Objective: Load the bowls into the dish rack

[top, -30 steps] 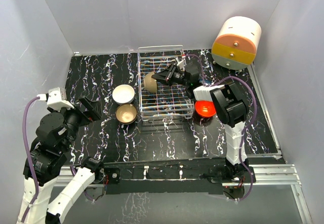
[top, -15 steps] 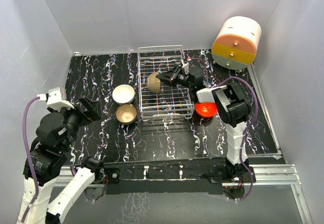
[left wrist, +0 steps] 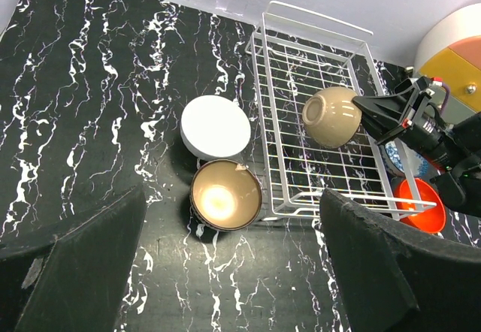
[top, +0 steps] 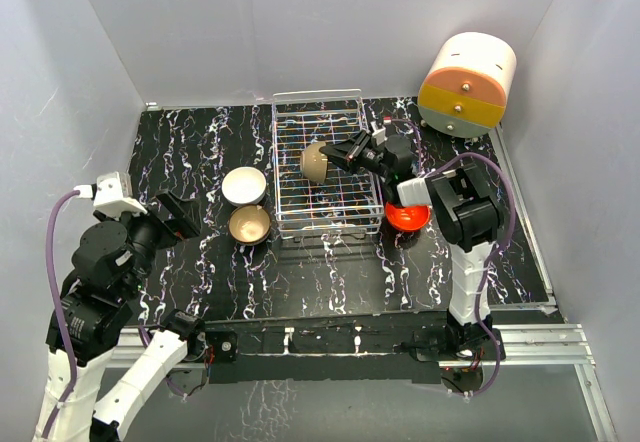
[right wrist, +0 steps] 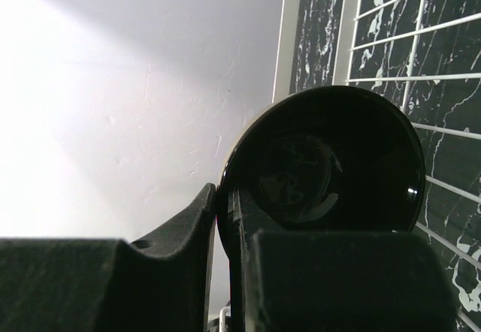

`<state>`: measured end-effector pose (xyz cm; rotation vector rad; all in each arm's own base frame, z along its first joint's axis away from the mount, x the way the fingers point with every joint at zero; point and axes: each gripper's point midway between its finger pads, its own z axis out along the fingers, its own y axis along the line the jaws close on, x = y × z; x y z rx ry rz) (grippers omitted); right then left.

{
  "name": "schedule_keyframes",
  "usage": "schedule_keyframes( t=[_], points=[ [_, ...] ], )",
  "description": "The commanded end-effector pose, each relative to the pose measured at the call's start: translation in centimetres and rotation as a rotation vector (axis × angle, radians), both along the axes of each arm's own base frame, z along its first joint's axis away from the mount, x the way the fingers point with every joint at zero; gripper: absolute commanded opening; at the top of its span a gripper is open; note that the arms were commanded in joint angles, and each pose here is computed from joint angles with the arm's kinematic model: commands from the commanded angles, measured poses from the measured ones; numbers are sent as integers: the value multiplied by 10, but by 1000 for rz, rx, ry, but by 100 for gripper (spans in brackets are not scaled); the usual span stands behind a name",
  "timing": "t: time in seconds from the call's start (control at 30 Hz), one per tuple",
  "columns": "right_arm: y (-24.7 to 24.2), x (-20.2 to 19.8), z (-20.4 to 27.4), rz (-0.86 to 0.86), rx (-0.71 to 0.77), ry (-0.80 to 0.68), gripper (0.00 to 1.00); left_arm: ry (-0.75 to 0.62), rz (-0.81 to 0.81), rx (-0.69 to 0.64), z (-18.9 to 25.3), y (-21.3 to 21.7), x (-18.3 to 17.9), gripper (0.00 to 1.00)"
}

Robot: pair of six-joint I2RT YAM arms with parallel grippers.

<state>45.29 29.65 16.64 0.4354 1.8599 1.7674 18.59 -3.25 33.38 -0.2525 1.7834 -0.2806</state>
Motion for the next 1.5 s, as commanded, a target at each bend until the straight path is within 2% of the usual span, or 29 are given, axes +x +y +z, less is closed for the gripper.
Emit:
schedule_keyframes(
  t=[0.0,0.17,0.3,0.5,0.63,0.83,1.07,1.13,1.23,1.47],
  points=[
    [3,-6,-7,39,57,15,8,-1,5,21,5,2,1,97],
    [26,-6,22,91,104,-12,8,-6,0,19,7,0,4,97],
    [42,-3,23,111,131,28,8,-10,-6,15,10,-2,4,97],
    [60,-6,1,126,129,121,8,-18,-7,18,14,-1,4,97],
    [52,-8,-23,74,93,198,9,-23,-3,20,17,1,2,97],
    [35,-13,-49,9,53,285,15,-19,-6,23,15,0,3,97],
    [22,-10,-54,-13,25,283,22,-12,-3,25,10,0,4,97],
    [19,-9,-54,-22,12,286,26,-8,-3,25,9,0,4,97],
    [13,-6,-53,-40,-27,275,37,-7,-6,22,8,-1,5,97],
    [5,6,-43,-83,-159,236,39,-9,-11,17,7,-3,7,97]
  ],
)
